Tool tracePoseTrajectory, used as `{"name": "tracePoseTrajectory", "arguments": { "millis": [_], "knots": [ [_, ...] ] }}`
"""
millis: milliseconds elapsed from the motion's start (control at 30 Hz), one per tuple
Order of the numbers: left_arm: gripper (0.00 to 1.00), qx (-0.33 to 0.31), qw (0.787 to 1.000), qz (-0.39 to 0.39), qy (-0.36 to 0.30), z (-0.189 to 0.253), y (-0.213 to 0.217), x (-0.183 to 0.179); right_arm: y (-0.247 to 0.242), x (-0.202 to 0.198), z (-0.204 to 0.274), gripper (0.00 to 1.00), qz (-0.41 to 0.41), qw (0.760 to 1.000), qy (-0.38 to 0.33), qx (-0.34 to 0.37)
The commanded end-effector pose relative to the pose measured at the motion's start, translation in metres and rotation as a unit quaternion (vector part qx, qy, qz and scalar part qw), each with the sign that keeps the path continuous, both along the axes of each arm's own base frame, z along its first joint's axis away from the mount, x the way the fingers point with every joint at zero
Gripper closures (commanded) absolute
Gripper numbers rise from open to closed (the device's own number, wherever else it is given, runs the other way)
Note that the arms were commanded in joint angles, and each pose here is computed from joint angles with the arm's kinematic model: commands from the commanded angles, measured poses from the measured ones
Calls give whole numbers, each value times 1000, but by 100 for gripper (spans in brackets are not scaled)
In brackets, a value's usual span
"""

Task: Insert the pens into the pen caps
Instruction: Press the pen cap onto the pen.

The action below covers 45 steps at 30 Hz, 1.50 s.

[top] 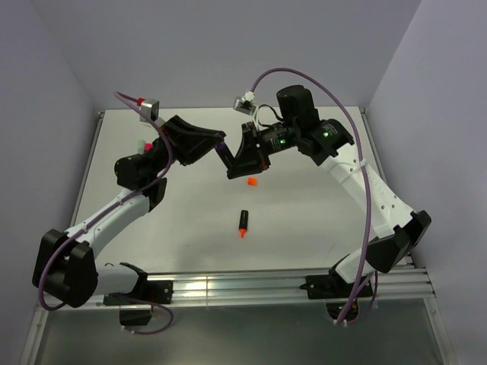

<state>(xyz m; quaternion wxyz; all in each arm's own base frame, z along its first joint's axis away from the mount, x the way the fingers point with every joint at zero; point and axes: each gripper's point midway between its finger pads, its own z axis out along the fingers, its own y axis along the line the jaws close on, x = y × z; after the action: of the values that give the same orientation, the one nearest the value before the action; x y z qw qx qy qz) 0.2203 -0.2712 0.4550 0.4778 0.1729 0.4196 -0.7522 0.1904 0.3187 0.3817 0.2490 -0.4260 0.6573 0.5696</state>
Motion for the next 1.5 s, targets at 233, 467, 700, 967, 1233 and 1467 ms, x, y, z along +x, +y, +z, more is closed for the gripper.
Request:
{"name": "tracePoseTrajectory", "arguments": {
  "millis": [233,467,700,967,1233,1467],
  "knots": [
    [100,121,971,-208,-3,-59,-26,-86,10,57,99,100,-83,963,-218,134],
    [89,114,976,-183,-11,-45,-25,-71,9,61,93,100,-92,964,-212,128],
    [41,119,992,-45,-2,-16,11,7,8,63,51,100,-96,973,-188,95],
    [35,100,994,25,-43,15,40,27,7,58,39,100,-90,978,-166,93],
    [34,108,993,51,-13,0,33,46,13,49,52,100,-78,981,-132,123],
    [39,98,994,28,-26,6,21,35,21,51,47,100,-73,983,-107,131]
  ]
}}
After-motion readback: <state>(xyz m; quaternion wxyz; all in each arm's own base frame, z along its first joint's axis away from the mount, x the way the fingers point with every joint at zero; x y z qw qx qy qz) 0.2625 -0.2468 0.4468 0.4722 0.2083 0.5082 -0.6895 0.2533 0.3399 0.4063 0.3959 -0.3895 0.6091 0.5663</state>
